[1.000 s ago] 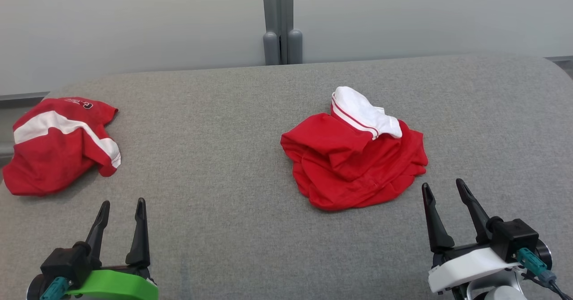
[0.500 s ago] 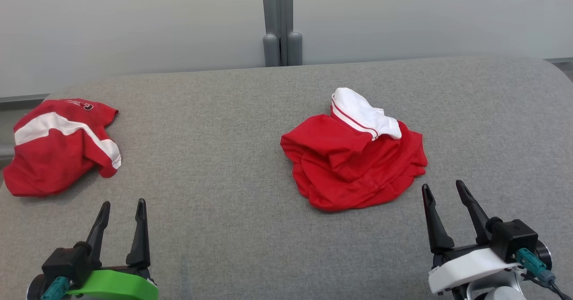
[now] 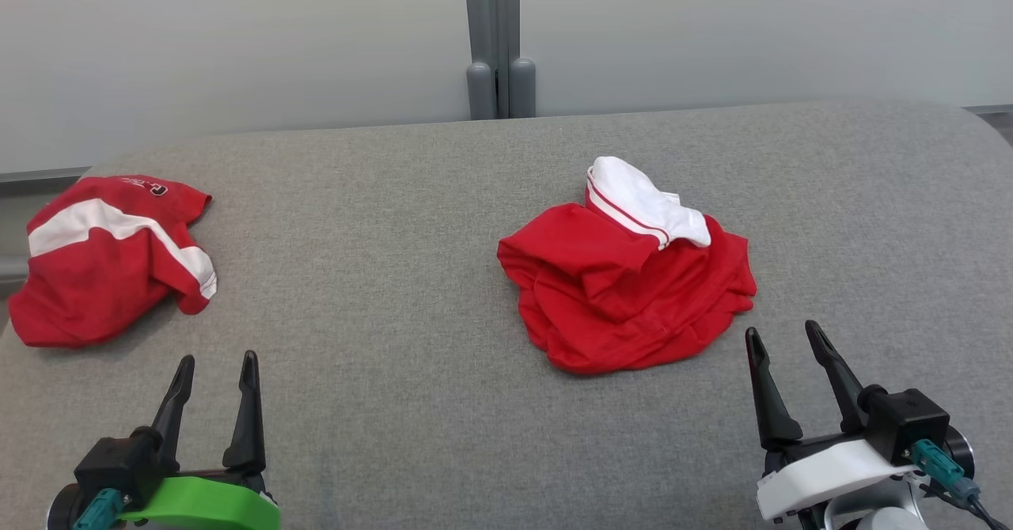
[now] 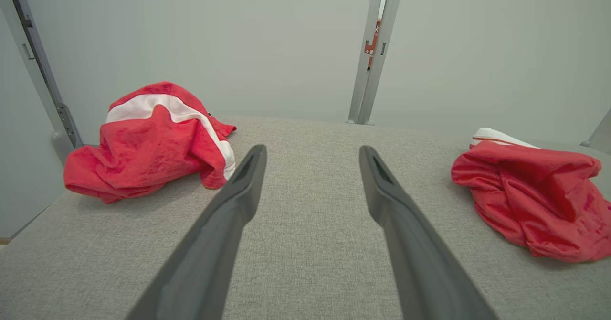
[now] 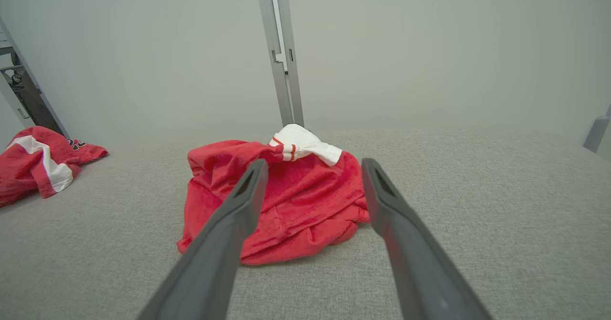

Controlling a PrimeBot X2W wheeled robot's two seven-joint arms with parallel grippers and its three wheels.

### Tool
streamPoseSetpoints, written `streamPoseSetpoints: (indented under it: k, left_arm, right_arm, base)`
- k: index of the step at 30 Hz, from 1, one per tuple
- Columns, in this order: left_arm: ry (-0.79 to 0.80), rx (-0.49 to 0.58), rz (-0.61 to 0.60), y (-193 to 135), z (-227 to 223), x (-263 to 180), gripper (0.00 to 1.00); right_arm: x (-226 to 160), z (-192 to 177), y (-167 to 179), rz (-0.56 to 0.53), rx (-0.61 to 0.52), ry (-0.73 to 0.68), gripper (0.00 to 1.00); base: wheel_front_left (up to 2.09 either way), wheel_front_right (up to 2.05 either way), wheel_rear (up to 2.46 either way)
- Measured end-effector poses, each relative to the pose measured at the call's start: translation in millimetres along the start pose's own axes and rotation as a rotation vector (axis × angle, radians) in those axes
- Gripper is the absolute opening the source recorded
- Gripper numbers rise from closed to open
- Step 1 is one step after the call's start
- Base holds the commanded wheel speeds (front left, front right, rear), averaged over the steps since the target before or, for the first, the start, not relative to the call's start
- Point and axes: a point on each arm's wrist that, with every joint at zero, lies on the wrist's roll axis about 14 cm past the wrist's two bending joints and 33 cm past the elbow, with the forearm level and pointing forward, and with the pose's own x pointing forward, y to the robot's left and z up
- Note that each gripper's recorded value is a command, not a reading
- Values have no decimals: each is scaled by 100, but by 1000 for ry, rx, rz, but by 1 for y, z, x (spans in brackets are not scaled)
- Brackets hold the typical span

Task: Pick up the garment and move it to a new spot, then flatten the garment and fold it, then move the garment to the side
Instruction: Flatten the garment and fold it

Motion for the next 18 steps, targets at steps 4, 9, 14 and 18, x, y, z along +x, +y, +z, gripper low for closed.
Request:
streamPoseSetpoints:
  k: [4,9,14,18]
  left_arm:
    - [3,3,1,0,-1,-1,100]
    - [8,2,-4,-4,-3,0,100]
    - [9,-3,-2,-6,-4,4,100]
    - [10,-9,1,-7,-6,9,100]
  right_arm:
    - [2,-4,1,5,1,13,100]
    - [24,3,5,41,-28,-8,100]
    - [58,6,10,92,-77,-13,100]
    - [88,-5,8,113,-116,40,100]
  base:
    - [0,0,0]
    - [0,0,0]
    - [0,0,0]
    - [0,0,0]
